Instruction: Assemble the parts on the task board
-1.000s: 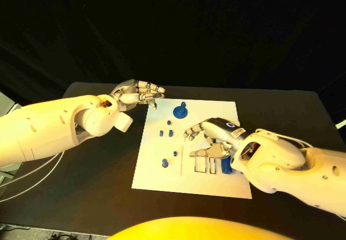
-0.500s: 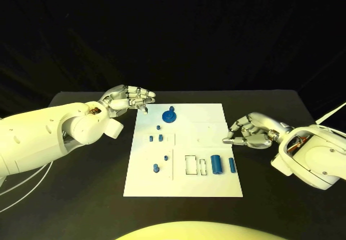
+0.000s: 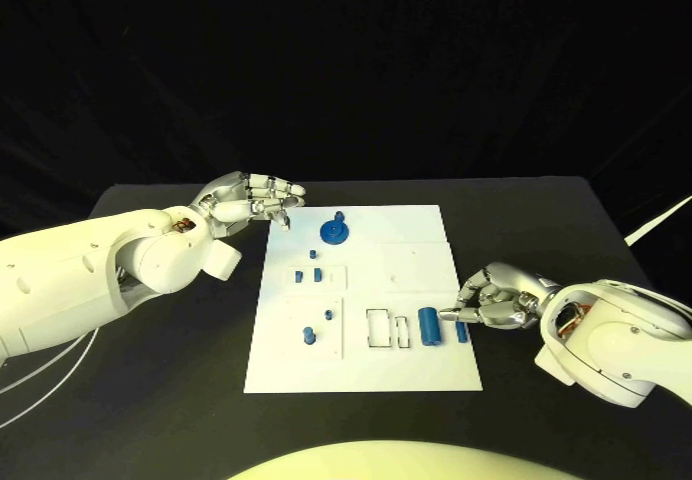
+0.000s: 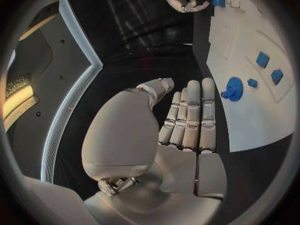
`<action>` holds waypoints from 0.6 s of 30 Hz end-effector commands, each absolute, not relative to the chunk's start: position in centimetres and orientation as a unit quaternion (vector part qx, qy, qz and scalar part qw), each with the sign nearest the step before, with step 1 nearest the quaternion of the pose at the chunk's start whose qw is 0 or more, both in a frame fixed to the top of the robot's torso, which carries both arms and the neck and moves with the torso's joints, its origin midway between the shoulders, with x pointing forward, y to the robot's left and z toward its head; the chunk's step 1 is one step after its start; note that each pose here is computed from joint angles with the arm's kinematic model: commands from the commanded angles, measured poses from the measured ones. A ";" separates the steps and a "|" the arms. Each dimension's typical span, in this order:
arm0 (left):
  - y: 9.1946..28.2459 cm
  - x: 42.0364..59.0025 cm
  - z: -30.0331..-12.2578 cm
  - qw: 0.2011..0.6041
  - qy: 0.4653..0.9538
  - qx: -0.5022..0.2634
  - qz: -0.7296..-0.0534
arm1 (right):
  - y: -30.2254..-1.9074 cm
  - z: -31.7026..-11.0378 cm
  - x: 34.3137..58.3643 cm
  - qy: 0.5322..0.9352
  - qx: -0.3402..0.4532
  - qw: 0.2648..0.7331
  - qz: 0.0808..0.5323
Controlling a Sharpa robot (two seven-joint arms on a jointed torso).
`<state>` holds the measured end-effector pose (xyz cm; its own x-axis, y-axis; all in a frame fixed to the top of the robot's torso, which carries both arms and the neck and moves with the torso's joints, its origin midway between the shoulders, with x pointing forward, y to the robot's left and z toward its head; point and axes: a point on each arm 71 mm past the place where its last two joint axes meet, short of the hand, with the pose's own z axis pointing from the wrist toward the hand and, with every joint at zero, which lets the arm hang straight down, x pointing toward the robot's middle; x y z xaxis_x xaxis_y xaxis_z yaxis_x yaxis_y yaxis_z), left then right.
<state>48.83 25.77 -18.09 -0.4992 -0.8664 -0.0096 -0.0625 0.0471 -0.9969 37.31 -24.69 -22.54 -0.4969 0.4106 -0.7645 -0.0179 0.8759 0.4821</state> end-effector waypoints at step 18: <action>25.7 48.6 -18.1 0.335 0.635 -0.362 -0.595 | -22.6 -24.4 37.3 0.852 0.096 0.480 0.184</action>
<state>48.72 25.97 -18.19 -0.4983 -0.8670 -0.0081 -0.0647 0.0466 -0.9968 37.35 -22.61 -24.27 -0.5148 0.3681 -0.7743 -0.0079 0.9011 0.4336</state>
